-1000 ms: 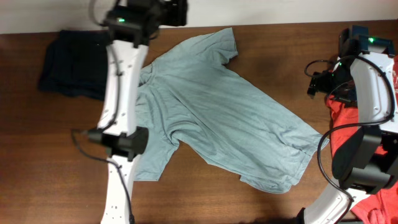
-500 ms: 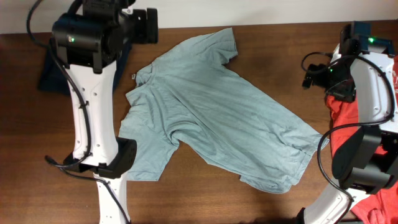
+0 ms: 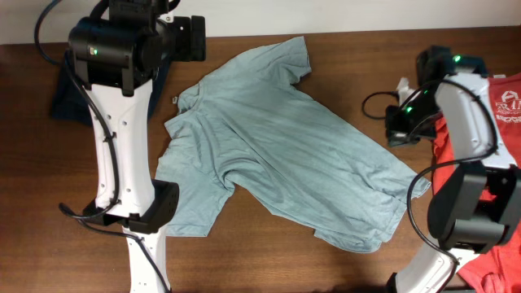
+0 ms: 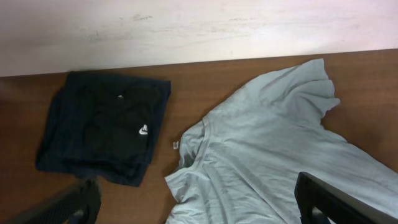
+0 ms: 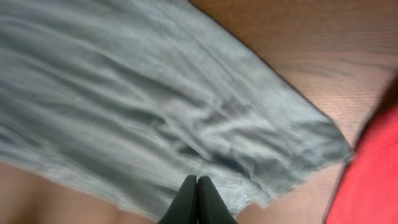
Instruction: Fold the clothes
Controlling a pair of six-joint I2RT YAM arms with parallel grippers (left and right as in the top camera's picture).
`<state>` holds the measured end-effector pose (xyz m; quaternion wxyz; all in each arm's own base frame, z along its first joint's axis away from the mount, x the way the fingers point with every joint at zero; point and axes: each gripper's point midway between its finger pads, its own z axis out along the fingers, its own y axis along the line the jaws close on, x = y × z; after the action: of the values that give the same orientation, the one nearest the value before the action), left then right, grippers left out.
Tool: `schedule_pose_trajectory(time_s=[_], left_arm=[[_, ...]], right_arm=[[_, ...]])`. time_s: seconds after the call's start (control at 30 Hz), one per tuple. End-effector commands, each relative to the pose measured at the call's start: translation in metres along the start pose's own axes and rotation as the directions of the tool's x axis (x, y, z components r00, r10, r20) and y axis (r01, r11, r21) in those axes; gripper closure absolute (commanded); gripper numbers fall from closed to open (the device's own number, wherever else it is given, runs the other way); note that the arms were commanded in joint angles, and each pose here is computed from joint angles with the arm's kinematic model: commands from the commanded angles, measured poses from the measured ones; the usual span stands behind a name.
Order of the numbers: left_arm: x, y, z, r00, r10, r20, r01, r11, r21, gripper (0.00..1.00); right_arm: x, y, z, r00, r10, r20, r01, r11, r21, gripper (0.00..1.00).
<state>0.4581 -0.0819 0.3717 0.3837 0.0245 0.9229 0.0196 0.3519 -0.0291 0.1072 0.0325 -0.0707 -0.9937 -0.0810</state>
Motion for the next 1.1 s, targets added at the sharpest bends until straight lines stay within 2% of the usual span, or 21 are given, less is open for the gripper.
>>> schedule_pose_trajectory(time_s=[0.0,0.2,0.43,1.07], left_arm=[[0.001,0.001,0.002,1.000,0.006,-0.006,-0.006,1.000,-0.012,0.01],[0.001,0.001,0.002,1.000,0.006,-0.006,-0.006,1.000,-0.012,0.01],[0.001,0.001,0.002,1.000,0.006,-0.006,-0.006,1.000,-0.012,0.01],[0.001,0.001,0.002,1.000,0.006,-0.006,-0.006,1.000,-0.012,0.01]], right_arm=[[0.010,-0.001,0.025,0.999,0.043,-0.023,-0.042,0.999,0.016,0.96],[0.001,-0.009,0.071,0.995,0.087,0.045,-0.087,0.996,0.016,0.96],[-0.016,-0.020,0.076,0.989,0.077,0.126,-0.086,0.994,0.072,0.96],[-0.009,-0.034,0.121,0.984,0.176,0.038,-0.179,0.977,0.112,0.96]])
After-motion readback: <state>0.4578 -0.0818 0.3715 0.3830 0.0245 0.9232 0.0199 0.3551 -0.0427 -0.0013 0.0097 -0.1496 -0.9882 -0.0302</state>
